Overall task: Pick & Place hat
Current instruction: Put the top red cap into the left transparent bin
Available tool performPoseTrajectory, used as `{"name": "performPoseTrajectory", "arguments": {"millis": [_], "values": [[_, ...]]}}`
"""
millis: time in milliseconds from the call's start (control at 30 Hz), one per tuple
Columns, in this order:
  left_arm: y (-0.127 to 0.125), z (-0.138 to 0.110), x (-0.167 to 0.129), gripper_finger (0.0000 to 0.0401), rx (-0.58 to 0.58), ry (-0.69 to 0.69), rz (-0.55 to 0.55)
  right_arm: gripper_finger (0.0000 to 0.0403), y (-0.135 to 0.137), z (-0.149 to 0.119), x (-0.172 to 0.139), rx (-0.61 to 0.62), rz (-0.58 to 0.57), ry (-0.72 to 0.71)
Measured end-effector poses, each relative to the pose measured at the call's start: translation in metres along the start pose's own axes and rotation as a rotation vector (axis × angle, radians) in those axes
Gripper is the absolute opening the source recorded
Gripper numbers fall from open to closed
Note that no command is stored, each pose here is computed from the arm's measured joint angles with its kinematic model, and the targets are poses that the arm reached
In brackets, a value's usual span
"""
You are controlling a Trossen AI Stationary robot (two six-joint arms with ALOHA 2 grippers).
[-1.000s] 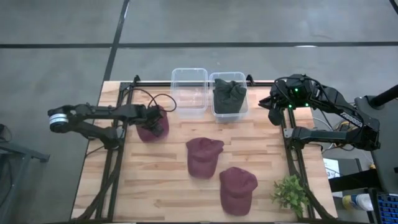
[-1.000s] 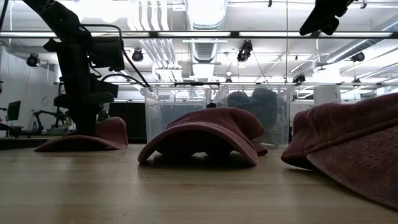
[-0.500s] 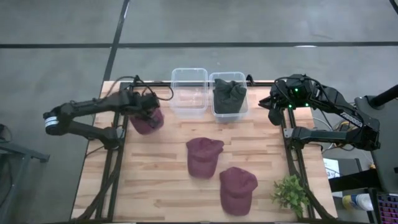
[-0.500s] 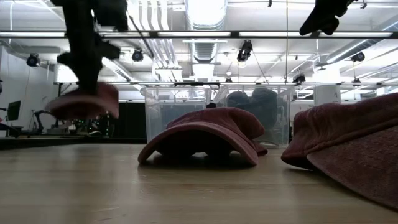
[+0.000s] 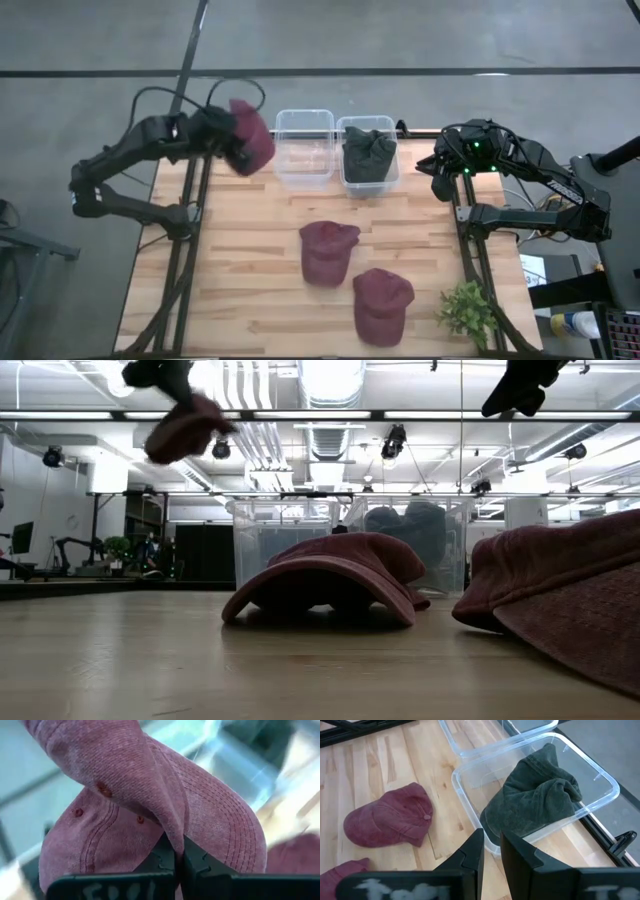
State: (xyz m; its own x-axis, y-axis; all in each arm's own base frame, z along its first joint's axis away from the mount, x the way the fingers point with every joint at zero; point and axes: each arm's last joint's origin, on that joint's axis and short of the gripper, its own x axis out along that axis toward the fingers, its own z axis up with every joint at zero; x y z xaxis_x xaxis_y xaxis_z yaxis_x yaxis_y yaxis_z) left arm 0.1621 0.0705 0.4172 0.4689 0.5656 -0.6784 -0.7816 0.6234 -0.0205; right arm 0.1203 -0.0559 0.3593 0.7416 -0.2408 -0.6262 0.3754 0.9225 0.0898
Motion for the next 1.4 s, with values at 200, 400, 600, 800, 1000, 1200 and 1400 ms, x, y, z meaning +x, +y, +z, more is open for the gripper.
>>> {"name": "performPoseTrajectory", "arguments": {"millis": [200, 400, 600, 800, 1000, 1200, 1400], "values": [[-0.021, 0.04, 0.006, 0.0, 0.154, -0.236, -0.109, 0.0059, 0.0, 0.0, 0.0, 0.001, 0.0, 0.0], [-0.05, 0.057, 0.053, 0.0, 0.32, -0.238, -0.144, 0.0059, 0.0, 0.0, 0.0, 0.002, -0.001, 0.0], [-0.069, 0.06, 0.106, 0.0, 0.396, -0.17, -0.157, 0.0059, 0.0, 0.0, 0.0, 0.004, -0.001, 0.0], [-0.072, 0.058, 0.145, 0.0, 0.411, -0.076, -0.145, 0.0059, 0.0, 0.0, 0.0, 0.004, -0.001, 0.0], [-0.066, 0.058, 0.163, 0.0, 0.407, -0.033, -0.137, 0.0059, 0.0, 0.0, 0.0, 0.004, 0.0, 0.001], [-0.054, 0.043, 0.175, 0.0, 0.398, 0.071, -0.137, 0.0059, 0.0, 0.0, 0.0, 0.004, 0.0, 0.001], [-0.051, 0.03, 0.185, 0.0, 0.401, 0.118, -0.135, 0.0059, 0.0, 0.0, 0.0, 0.003, 0.0, 0.002]]}}
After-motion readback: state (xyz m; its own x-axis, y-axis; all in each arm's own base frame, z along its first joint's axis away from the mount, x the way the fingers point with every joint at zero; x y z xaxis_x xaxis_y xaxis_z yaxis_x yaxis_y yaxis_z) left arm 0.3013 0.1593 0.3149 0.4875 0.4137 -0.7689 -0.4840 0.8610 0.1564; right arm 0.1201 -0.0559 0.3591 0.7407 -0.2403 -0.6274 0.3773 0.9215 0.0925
